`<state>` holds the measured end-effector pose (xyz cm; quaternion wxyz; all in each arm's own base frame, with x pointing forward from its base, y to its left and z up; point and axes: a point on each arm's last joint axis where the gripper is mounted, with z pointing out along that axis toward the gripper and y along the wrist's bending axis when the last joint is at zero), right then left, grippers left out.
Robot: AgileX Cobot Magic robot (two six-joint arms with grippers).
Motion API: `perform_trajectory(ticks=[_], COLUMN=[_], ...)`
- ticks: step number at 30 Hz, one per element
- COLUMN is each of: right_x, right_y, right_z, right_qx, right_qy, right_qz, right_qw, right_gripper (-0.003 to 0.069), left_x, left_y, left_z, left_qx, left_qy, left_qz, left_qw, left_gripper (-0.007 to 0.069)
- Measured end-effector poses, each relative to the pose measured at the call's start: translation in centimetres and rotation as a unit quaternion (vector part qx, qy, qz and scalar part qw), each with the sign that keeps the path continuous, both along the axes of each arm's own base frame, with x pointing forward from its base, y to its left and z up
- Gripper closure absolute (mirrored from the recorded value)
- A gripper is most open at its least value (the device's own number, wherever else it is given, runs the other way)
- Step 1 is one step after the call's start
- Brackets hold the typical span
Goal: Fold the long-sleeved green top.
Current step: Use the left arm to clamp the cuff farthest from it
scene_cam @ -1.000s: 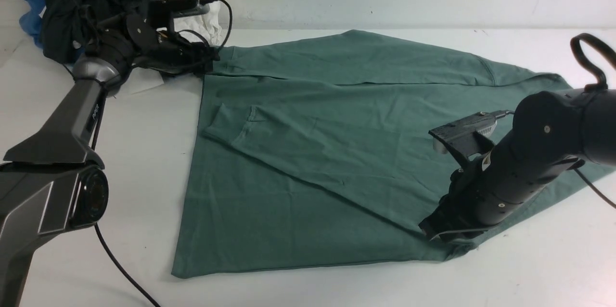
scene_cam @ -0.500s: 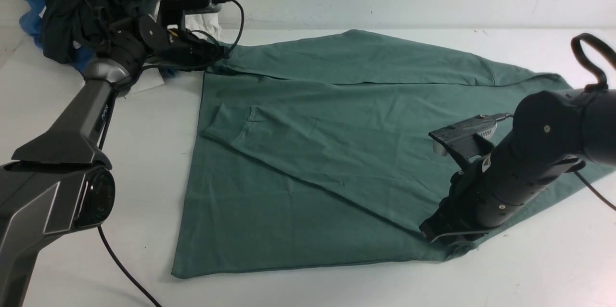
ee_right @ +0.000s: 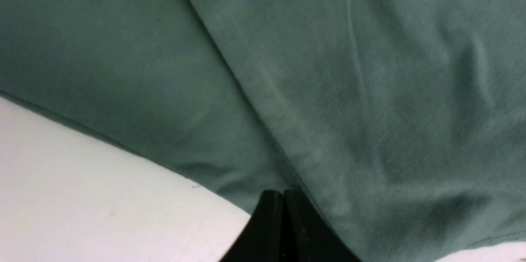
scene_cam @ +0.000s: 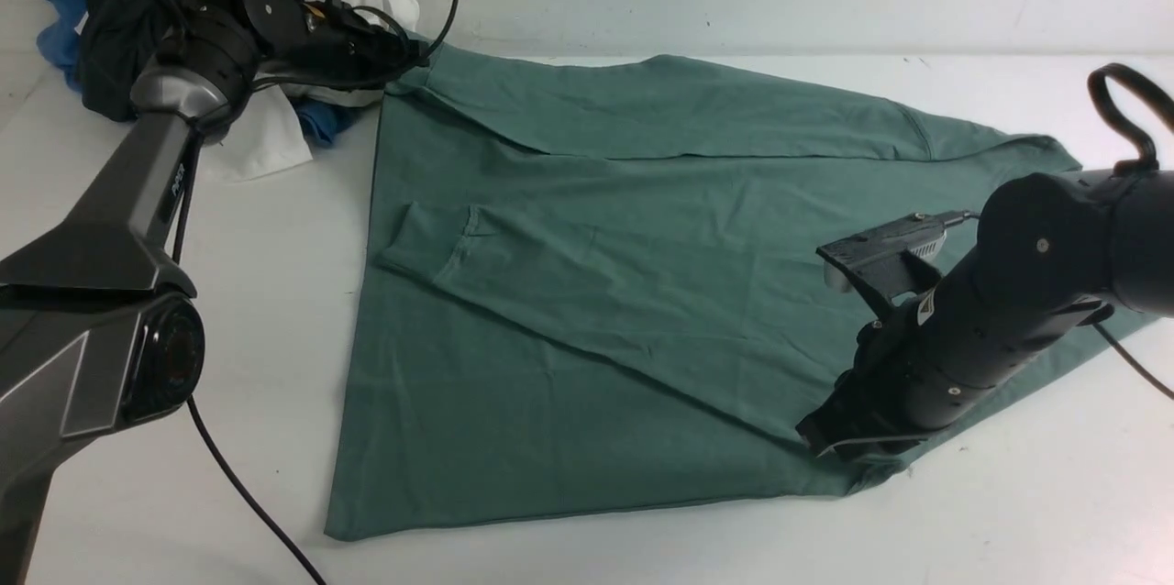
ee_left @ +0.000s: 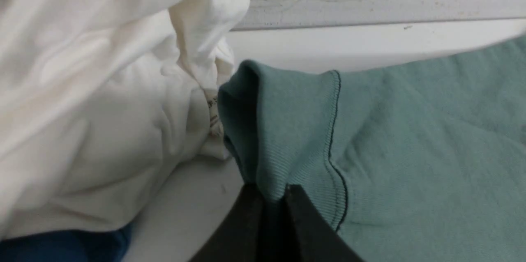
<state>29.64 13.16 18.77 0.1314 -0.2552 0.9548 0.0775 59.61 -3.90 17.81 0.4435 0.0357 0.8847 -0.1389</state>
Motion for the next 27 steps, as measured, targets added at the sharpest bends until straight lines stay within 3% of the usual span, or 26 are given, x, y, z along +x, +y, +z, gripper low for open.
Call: perform_trajectory(ticks=[4,9,12,14,17,19,23,27], right_x=[0.0,0.0,0.0,0.1,0.1,0.1,0.1,0.1], right_y=[0.0,0.0,0.0,0.0,0.0,0.0,0.0,0.0], right_z=[0.0,0.0,0.0,0.0,0.0,0.0,0.0,0.0], right_qx=[0.001,0.001,0.001,0.001,0.001,0.002,0.002,0.002], right_qy=[-0.002,-0.003,-0.003,-0.004,-0.005,-0.006,-0.006,-0.006], right_qz=[-0.001,0.001,0.001,0.001,0.001,0.001,0.001,0.001], right_qw=[1.000,1.000,1.000,1.000,1.000,1.000,1.000,1.000], right_gripper=[0.0673,0.0673,0.0673,0.0673,0.0673,0.0673,0.0673,0.0673], left_x=[0.1,0.3,0.4,0.4,0.4,0.4,0.5,0.5], left_y=[0.1,0.2,0.3,0.3,0.3,0.4,0.4,0.4], left_z=[-2.4,-4.1,-3.8,-3.8,-3.8,-3.8,-3.8,-3.7], left_qx=[0.009,0.009,-0.006,-0.013,-0.017,-0.015,-0.009,-0.009], left_qy=[0.021,0.034,0.025,0.027,0.028,0.029,0.025,0.024], left_qz=[0.000,0.007,0.023,0.028,0.032,0.034,0.035,0.035], left_qw=[1.000,0.999,0.999,0.999,0.999,0.999,0.999,0.999], left_gripper=[0.0562,0.0349,0.0265,0.0251,0.0267,0.0342,0.0563,0.0613])
